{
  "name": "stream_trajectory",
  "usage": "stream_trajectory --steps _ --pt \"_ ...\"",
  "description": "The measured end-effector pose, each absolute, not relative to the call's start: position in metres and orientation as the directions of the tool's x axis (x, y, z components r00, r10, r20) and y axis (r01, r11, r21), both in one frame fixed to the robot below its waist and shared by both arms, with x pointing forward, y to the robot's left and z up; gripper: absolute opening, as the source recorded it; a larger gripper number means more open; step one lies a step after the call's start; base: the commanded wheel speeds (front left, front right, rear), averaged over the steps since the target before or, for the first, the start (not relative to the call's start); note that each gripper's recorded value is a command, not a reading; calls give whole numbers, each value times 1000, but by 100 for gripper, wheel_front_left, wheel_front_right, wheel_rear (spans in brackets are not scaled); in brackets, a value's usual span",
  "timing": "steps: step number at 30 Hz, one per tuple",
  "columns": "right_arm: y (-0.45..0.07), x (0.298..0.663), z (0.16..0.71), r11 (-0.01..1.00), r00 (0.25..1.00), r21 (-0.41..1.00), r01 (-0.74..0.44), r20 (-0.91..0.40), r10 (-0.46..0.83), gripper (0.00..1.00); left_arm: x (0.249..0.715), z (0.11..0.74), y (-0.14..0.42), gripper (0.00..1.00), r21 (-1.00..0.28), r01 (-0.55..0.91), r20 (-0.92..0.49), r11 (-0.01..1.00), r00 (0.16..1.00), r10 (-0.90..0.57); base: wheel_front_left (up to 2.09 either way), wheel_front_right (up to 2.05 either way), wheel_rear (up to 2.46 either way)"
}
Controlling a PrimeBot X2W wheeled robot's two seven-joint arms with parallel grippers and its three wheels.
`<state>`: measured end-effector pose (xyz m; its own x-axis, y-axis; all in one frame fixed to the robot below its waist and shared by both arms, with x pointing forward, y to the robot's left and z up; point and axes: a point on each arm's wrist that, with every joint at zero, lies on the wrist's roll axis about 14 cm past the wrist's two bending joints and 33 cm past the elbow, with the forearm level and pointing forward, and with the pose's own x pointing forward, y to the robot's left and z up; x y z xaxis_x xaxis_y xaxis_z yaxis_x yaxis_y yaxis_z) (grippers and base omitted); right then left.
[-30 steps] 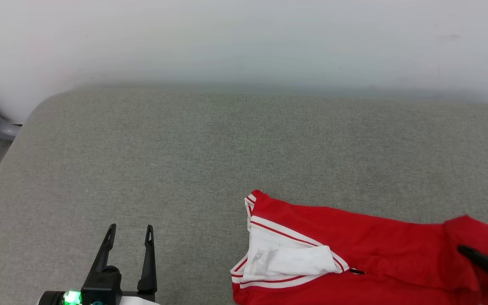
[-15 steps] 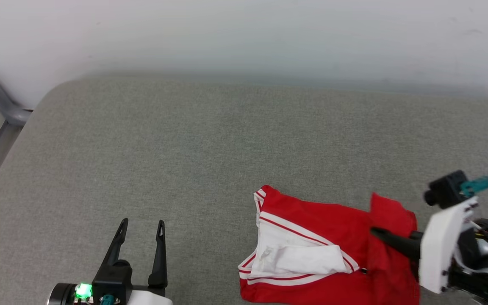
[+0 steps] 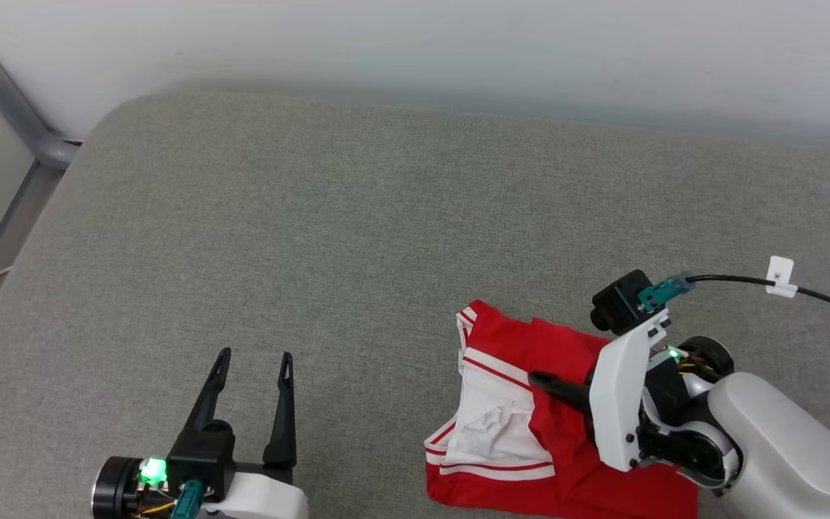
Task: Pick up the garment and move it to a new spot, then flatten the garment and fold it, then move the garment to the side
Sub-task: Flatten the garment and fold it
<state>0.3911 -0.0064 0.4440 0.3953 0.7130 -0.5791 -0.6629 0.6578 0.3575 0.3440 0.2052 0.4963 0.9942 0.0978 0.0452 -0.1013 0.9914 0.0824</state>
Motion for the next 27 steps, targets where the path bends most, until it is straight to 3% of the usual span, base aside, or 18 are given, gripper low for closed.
stream_trajectory --steps 7,8,9,10,11,20,27 --pt "-1 388 409 666 366 307 -680 -646 670 0 346 492 207 100 80 -110 30 991 994 108 0 0 0" --pt "-2 388 405 671 373 299 -679 -647 665 12 347 491 207 100 80 -110 30 991 994 108 0 0 0" --pt "-3 387 403 675 379 297 -675 -646 663 32 347 491 207 100 78 -109 28 991 994 107 0 0 0" --pt "-4 386 401 679 386 294 -673 -643 661 80 347 490 206 100 77 -108 27 991 994 106 0 0 0" --pt "-4 387 402 681 401 289 -673 -630 665 100 348 490 206 100 76 -106 28 991 994 104 0 0 0" --pt "-26 413 465 716 621 183 -673 -386 682 100 346 499 200 100 72 -78 57 994 996 74 0 0 0" --pt "-92 435 532 832 829 45 -552 -78 554 100 348 504 187 100 69 -33 76 997 997 28 0 0 0"
